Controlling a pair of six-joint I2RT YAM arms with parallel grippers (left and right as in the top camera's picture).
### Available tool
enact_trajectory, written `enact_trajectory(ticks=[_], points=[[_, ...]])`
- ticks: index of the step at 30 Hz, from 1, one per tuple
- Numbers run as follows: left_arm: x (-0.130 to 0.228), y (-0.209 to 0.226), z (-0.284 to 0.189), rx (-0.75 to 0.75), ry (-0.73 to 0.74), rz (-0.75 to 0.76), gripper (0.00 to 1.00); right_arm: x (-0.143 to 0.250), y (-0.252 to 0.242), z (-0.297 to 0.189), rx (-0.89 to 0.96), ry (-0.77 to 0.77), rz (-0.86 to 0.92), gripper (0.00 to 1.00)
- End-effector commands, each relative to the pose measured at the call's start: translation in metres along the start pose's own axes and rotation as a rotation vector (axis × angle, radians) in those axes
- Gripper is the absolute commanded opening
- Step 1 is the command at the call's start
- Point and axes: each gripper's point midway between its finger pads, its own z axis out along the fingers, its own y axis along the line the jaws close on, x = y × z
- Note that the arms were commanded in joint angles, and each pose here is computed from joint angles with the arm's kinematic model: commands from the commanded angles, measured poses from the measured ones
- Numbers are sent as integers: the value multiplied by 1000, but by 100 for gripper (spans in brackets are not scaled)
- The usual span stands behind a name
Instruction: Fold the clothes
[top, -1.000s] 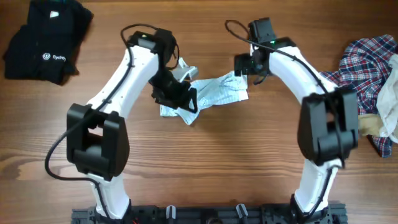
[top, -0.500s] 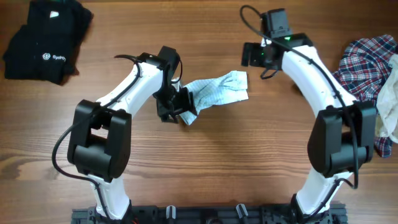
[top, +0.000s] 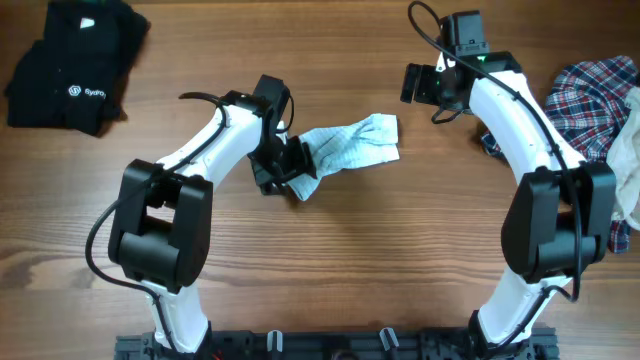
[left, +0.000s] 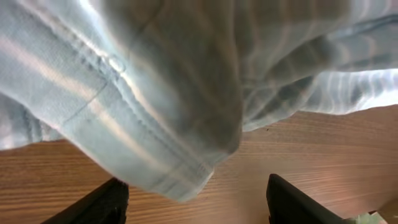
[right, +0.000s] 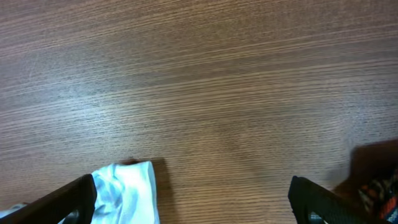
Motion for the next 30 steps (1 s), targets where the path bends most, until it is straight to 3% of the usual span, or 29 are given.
enact_trajectory(ticks=[1,11,16,18,21,24,25,26,30], points=[[-3,3,1,-12,-21,-13,71,-2,5,-6,-23,-6,-7,99],[-11,3,6,-18,-42,-5,64,-4,5,-15,-26,-16,-7,100],[-11,3,6,-16,-41,-5,41,-10,7,-28,-35,-46,-7,100],[-11,3,6,-16,-41,-5,43,-12,7,-35,-39,-61,-6,100],[-8,7,9,-32,-21,-25,58,-15,8,-47,-45,-80,-6,99],[-7,10,12,-41,-10,-56,57,-16,8,-55,-49,-92,-5,100],[-7,11,14,-43,-7,-60,54,-16,8,-58,-50,-96,-3,100],[-7,12,16,-47,-3,-81,41,-18,8,-63,-53,-105,-3,100],[-9,9,18,-33,-1,-82,27,-18,9,-66,-55,-111,-3,99]])
